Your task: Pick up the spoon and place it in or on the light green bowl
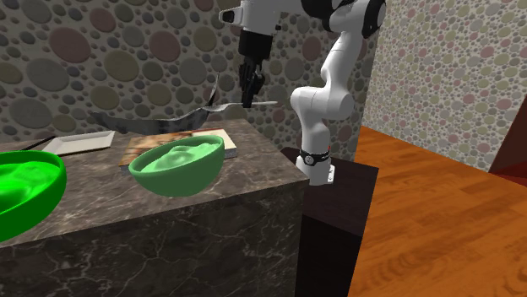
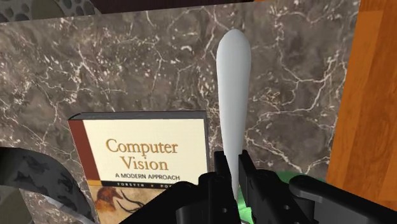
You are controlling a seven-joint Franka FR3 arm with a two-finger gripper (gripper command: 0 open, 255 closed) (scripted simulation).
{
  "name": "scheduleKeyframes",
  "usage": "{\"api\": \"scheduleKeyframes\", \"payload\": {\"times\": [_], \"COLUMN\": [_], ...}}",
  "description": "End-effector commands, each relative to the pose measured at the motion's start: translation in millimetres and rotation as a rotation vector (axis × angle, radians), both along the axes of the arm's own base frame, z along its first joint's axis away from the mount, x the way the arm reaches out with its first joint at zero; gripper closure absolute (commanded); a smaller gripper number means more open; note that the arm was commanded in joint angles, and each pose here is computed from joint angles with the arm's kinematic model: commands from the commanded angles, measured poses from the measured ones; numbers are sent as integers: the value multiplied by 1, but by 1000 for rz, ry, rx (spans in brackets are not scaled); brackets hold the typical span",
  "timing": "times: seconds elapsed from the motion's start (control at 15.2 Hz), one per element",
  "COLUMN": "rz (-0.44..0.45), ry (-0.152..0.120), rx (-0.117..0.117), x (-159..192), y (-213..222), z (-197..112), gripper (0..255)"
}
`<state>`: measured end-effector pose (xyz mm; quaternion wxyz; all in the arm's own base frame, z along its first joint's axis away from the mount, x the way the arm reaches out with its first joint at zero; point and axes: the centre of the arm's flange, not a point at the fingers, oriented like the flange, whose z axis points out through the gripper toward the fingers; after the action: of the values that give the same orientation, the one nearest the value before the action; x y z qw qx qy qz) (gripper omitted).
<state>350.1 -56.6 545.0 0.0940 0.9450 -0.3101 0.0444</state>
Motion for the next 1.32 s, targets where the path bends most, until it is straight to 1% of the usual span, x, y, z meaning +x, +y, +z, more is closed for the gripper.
{"api": "scheduleKeyframes", "payload": {"times": [0.0, 0.79, 0.86, 1.25], "rz": [0, 0, 0, 0], "ry": [0, 0, 0, 0], "rx": [0, 0, 0, 0], "x": [0, 156, 175, 175], "y": [0, -21, -23, -23], "z": [9, 19, 20, -12], "gripper": [255, 255, 255, 255]}}
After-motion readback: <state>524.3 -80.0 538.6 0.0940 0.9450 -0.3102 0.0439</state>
